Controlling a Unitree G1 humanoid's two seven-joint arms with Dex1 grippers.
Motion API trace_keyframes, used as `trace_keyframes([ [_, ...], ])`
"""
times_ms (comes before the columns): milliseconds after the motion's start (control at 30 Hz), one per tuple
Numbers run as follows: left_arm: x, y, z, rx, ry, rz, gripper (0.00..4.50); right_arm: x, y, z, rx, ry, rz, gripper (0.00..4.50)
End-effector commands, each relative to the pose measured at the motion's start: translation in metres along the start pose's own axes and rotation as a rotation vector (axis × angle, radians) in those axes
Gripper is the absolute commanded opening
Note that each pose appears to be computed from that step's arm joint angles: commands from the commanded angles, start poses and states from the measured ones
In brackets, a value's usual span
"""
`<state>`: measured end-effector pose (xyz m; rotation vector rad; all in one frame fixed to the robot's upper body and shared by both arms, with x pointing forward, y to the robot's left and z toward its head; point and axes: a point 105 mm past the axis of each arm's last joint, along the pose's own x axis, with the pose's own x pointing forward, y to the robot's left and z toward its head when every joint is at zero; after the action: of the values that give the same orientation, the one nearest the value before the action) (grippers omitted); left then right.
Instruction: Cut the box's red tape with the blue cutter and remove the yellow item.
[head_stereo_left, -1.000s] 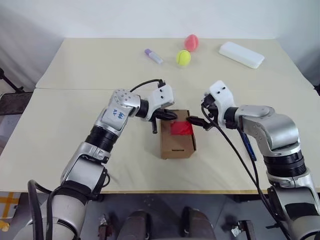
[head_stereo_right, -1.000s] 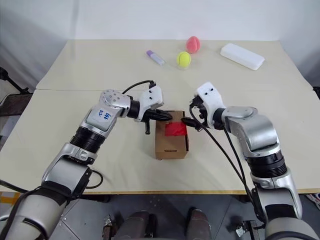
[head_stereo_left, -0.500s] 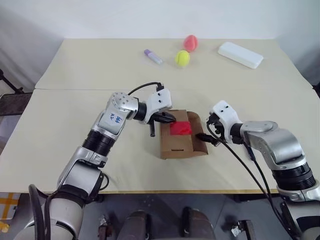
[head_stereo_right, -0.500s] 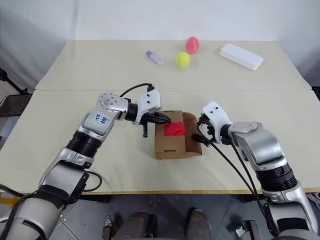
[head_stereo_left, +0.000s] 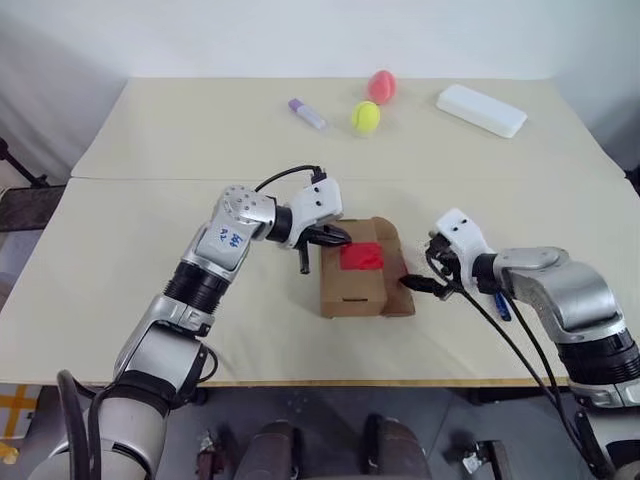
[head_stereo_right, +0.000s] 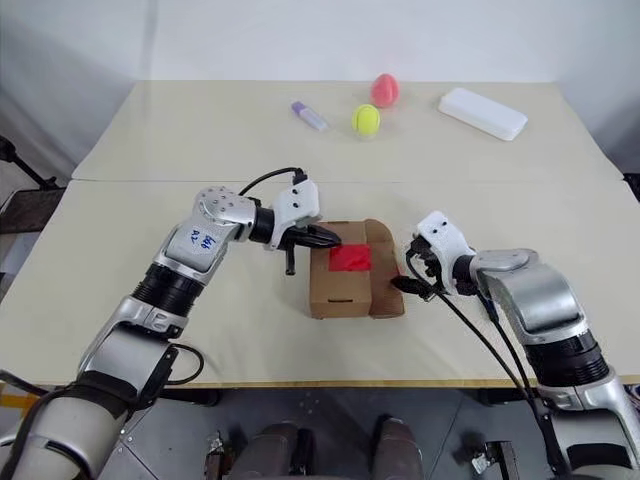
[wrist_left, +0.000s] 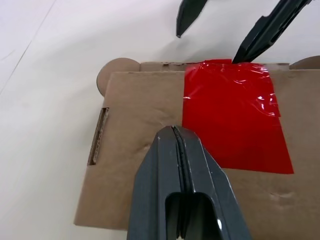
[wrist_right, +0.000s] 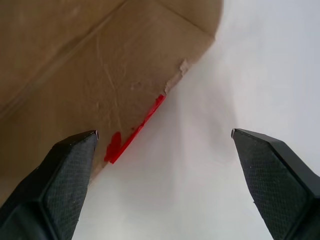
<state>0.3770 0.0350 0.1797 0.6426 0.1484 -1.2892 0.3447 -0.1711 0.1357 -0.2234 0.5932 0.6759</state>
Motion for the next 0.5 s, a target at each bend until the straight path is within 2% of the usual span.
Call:
trace_keyframes([
  [33,0.002,0.001,-0.008,-0.009,0.034,0.007,0.0,0.0,0.01,0.009,0.126,-0.033,0.123,4.47],
  [133,0.002,-0.002,-0.006,-0.004,0.028,-0.004,0.0,0.009,0.026,0.013,0.284,-0.033,0.269,4.47],
  [267,0.003,-0.002,-0.004,0.002,0.024,-0.007,0.0,0.016,0.032,0.016,0.4,-0.013,0.358,4.47],
  [500,0.004,-0.004,-0.002,0.012,0.021,-0.008,0.0,0.025,0.047,0.019,0.441,0.03,0.446,4.47],
])
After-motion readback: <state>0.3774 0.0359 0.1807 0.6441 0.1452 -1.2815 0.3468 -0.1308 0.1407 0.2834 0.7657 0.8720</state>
